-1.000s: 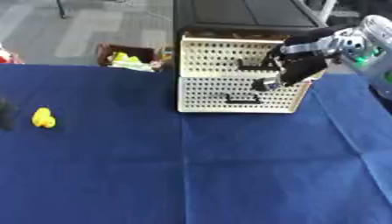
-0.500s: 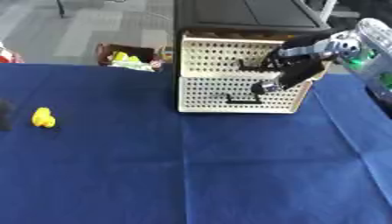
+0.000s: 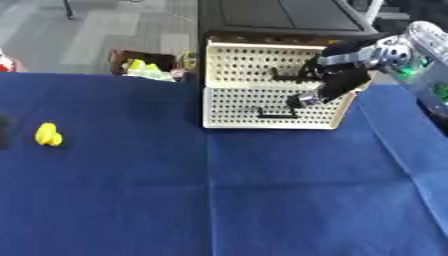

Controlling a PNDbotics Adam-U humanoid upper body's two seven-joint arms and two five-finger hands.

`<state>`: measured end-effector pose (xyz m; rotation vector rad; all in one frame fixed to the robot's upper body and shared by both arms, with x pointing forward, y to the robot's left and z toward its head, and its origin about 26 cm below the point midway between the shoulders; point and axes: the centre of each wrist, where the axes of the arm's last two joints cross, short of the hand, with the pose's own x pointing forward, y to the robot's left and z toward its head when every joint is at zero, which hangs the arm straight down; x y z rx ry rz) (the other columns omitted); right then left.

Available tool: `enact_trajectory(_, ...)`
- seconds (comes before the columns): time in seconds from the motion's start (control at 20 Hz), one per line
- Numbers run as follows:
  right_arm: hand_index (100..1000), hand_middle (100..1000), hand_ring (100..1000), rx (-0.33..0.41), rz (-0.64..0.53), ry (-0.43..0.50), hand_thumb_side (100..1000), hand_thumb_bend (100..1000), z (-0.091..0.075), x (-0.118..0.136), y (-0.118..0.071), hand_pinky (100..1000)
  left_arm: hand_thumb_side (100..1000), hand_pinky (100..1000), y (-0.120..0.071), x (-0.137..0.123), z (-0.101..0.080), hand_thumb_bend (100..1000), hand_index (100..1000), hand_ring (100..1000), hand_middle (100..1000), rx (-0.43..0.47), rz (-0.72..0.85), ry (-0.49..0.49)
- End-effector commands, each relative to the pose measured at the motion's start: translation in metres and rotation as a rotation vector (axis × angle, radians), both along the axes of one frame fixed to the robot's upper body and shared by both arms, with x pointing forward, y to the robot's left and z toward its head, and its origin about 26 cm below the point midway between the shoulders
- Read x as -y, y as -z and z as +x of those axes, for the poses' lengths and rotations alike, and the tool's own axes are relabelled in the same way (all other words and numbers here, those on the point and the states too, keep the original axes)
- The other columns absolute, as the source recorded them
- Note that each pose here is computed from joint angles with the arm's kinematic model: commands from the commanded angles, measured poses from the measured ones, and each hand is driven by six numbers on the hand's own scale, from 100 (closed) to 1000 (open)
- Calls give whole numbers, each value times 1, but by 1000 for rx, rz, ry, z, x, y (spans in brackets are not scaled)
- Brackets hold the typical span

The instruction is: Pick up objects from table and place into drawer.

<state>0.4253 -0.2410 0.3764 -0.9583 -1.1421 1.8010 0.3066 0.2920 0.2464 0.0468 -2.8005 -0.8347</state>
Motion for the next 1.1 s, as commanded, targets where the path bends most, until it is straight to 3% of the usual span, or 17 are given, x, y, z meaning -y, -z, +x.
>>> enact_trajectory(0.05, 894, 195, 187, 38, -5, 17, 888, 416, -8, 10, -14, 363, 547, 432, -10, -1, -4, 100, 707, 621, 605, 33, 5, 1)
enact_trajectory(1.1, 892, 195, 188, 18, -14, 1, 888, 418, -26, 15, -7, 354, 549, 431, -11, -1, -4, 100, 706, 620, 605, 28, -3, 1)
